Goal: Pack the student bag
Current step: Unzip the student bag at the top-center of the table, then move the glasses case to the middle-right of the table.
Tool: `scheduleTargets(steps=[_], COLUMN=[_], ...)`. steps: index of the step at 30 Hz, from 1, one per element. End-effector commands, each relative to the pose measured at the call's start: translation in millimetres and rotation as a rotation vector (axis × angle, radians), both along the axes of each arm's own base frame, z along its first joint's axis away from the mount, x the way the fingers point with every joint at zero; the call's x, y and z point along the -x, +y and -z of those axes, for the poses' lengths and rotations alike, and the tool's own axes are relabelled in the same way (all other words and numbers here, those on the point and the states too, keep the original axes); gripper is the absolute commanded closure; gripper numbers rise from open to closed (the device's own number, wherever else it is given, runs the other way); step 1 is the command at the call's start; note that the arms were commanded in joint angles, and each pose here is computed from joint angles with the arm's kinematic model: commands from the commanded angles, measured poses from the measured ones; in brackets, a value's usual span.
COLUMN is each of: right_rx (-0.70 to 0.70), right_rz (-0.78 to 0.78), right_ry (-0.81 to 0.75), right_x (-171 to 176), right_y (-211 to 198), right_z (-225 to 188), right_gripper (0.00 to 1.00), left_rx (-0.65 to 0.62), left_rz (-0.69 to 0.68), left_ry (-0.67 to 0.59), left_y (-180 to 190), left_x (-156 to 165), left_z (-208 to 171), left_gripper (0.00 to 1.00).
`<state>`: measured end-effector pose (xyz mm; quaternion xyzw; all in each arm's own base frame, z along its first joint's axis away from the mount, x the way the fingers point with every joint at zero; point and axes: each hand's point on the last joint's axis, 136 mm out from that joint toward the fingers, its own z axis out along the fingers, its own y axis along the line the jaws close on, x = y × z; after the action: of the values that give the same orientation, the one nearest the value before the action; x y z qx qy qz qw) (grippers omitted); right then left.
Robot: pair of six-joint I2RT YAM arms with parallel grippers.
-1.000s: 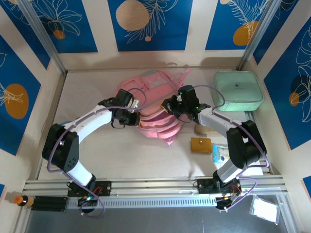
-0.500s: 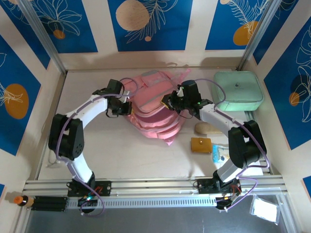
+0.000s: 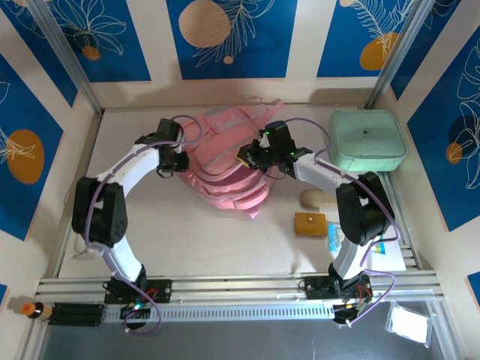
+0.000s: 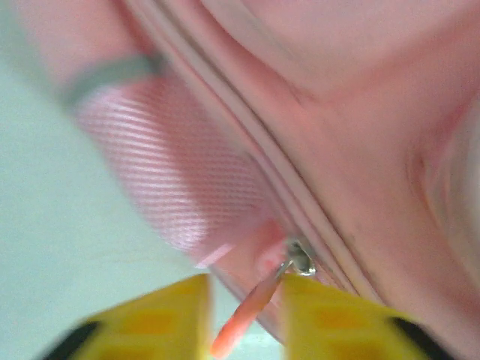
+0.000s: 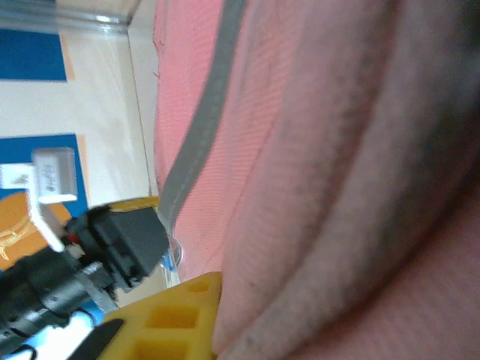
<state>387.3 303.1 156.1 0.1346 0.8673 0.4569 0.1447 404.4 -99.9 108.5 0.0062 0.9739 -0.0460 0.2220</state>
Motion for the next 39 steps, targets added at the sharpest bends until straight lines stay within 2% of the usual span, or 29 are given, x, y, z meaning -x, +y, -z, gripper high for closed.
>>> scheduleTargets(steps=[1, 5, 10, 12, 17, 22, 27, 30, 36, 39], right_rx=[0.030, 0.319, 0.592, 0.648, 0.665, 0.658, 0.665, 0.674, 0.685, 0.702], right_rz=[-0.152, -0.074, 0.085, 0.164, 0.362, 0.506, 0.600, 0.655, 0.718, 0.726], right_ry=[-0.007, -0.073, -0.066, -0.033, 0.119, 0.251, 0.348, 0.382, 0.421, 0.394], right_x=[29, 42, 56, 62, 83, 101, 105, 106, 99, 88], right_y=[20, -20, -97, -127, -188, -215, -233, -245, -266, -275], right_z=[-8, 0, 19, 27, 53, 74, 89, 94, 101, 103], right_gripper=[0.67, 0.42, 0.29, 0.24, 0.17, 0.13, 0.07, 0.00, 0.01, 0.01], left_rx=[-0.121, -0.123, -0.060, -0.019, 0.078, 0.137, 0.179, 0.196, 0.214, 0.219], left_rz=[-0.192, -0.211, -0.162, -0.123, -0.042, -0.004, 0.013, 0.017, 0.032, 0.039], left_ry=[-0.138, -0.170, -0.231, -0.257, -0.343, -0.367, -0.354, -0.352, -0.338, -0.334], left_y=[52, 59, 50, 42, 23, 11, 3, 0, -3, -5], left_x=[-4, 12, 22, 23, 23, 22, 21, 21, 22, 22], left_z=[-39, -58, -82, -89, -107, -112, -108, -107, -104, -103], left_gripper=[0.49, 0.35, 0.18, 0.12, 0.01, 0.00, 0.00, 0.00, 0.00, 0.00])
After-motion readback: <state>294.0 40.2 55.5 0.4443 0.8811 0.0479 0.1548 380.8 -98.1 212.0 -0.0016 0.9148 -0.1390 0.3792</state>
